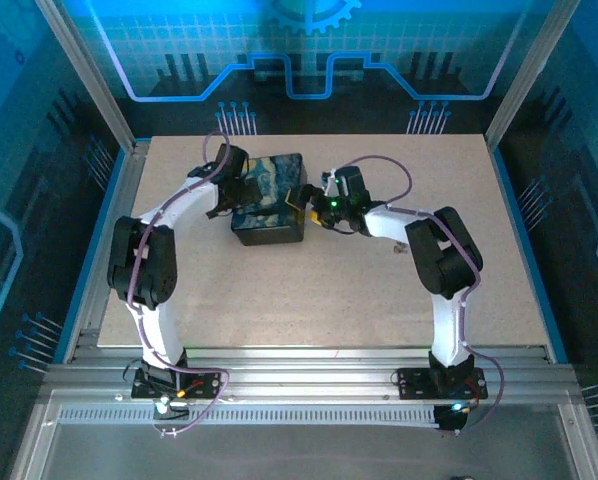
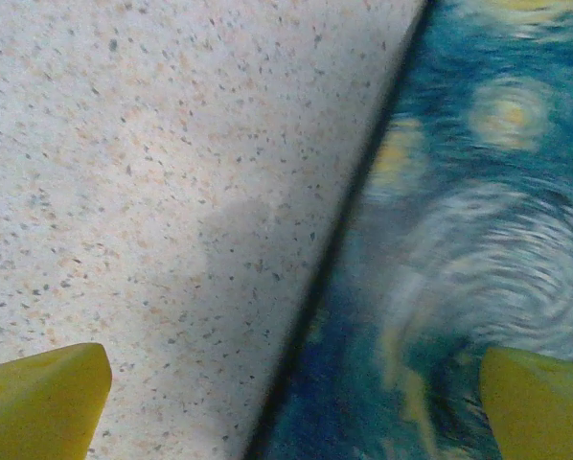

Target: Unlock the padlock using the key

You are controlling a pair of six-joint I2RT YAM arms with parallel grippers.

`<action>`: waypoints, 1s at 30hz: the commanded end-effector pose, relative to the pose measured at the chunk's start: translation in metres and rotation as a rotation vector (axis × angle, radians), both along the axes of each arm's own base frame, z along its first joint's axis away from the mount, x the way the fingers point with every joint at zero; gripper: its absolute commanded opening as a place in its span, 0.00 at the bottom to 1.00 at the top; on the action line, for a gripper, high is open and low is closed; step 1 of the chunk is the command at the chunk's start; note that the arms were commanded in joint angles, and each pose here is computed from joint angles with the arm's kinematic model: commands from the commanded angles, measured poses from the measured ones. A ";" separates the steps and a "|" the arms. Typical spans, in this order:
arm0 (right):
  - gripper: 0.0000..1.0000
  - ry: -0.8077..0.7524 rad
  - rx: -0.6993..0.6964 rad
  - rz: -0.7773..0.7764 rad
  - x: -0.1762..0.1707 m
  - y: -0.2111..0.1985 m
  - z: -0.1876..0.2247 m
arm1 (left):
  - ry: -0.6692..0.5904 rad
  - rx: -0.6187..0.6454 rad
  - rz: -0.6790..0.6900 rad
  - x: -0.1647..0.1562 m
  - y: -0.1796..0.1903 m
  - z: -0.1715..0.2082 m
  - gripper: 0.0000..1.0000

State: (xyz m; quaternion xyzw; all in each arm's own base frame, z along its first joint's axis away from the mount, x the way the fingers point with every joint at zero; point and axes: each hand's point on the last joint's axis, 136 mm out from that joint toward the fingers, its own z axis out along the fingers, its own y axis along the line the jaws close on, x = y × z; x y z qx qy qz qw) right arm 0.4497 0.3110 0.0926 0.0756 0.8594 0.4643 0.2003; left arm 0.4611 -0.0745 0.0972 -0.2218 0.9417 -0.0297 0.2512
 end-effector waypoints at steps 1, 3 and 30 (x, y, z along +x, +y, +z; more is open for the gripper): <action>1.00 0.023 -0.060 -0.012 -0.002 -0.016 -0.017 | 0.069 -0.003 0.020 -0.013 0.003 -0.028 0.99; 1.00 0.019 -0.067 -0.007 -0.002 -0.018 -0.015 | 0.080 -0.004 0.026 -0.015 0.006 -0.034 0.99; 0.96 -0.114 0.209 0.385 -0.044 0.120 0.062 | -0.162 -0.024 -0.019 -0.025 0.015 0.095 0.99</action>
